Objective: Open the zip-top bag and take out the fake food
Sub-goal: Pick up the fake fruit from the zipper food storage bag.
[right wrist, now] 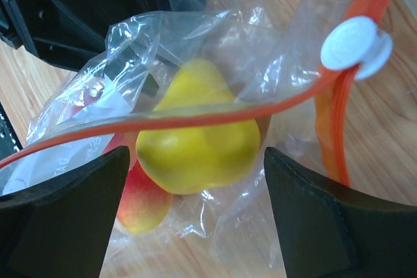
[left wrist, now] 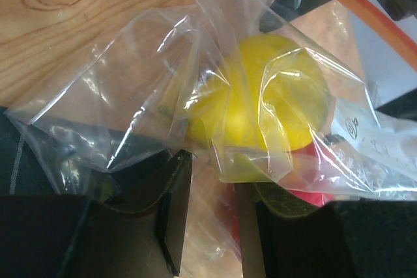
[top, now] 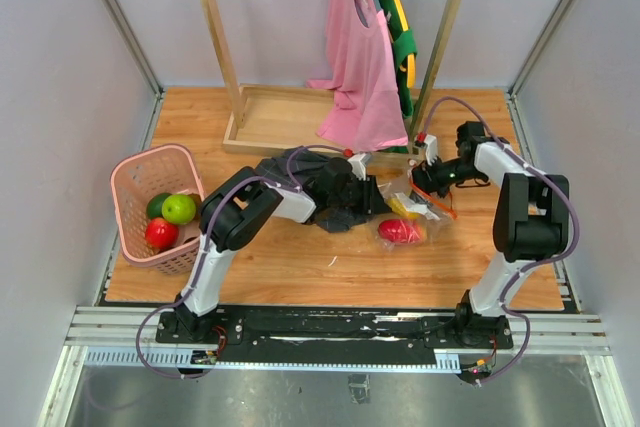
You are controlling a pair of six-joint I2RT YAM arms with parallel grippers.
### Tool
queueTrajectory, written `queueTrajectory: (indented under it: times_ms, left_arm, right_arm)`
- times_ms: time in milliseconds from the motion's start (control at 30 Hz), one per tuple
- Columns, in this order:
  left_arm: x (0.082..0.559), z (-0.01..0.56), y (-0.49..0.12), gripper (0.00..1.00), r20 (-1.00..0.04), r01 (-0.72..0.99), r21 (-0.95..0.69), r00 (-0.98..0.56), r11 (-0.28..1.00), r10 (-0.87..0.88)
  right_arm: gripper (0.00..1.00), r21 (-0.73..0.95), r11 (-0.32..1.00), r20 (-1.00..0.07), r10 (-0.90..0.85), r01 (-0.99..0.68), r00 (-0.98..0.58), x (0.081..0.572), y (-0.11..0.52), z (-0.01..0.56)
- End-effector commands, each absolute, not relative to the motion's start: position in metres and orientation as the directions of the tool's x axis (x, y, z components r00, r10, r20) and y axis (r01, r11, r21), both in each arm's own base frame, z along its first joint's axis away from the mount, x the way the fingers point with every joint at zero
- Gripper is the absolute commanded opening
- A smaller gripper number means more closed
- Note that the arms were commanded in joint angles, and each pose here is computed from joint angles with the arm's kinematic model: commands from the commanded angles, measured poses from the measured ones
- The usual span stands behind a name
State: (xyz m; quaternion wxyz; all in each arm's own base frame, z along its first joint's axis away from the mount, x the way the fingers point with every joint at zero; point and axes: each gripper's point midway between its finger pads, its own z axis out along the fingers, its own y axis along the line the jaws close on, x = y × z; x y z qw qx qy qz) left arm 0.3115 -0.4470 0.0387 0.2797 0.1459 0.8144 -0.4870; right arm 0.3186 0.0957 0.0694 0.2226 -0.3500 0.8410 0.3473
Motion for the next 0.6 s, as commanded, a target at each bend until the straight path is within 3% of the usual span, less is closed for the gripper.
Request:
queueTrajectory:
  times_ms: [0,400,433,500,567]
  left_arm:
    - [0.314,0.027,-0.451,0.37,-0.6,0.517,-0.698,-0.8,0.495,-0.009]
    - [0.317,0.021,-0.454,0.37,-0.592,0.514,-0.699,-0.806,0.497,0.001]
    - [0.317,0.021,-0.454,0.37,-0.592,0.514,-0.7,-0.806,0.496,0.0]
    - [0.317,0.022,-0.454,0.37,-0.592,0.513,-0.7,-0.806,0.496,-0.002]
    - [0.317,0.022,-0.451,0.37,-0.591,0.511,-0.7,-0.806,0.498,-0.004]
  right_arm:
    - [0.86,0.411,0.537,-0.575,-0.474,-0.736,-0.667,0.317,0.103,0.054]
    - [0.85,0.304,0.577,-0.435,-0.624,-0.758,-0.649,0.312,0.1,0.017]
    - [0.81,0.299,0.579,-0.434,-0.626,-0.759,-0.648,0.311,0.099,0.017]
    - [0.6,0.291,0.586,-0.437,-0.622,-0.756,-0.65,0.313,0.098,0.021]
    - [0.5,0.288,0.588,-0.456,-0.61,-0.756,-0.648,0.316,0.096,0.03]
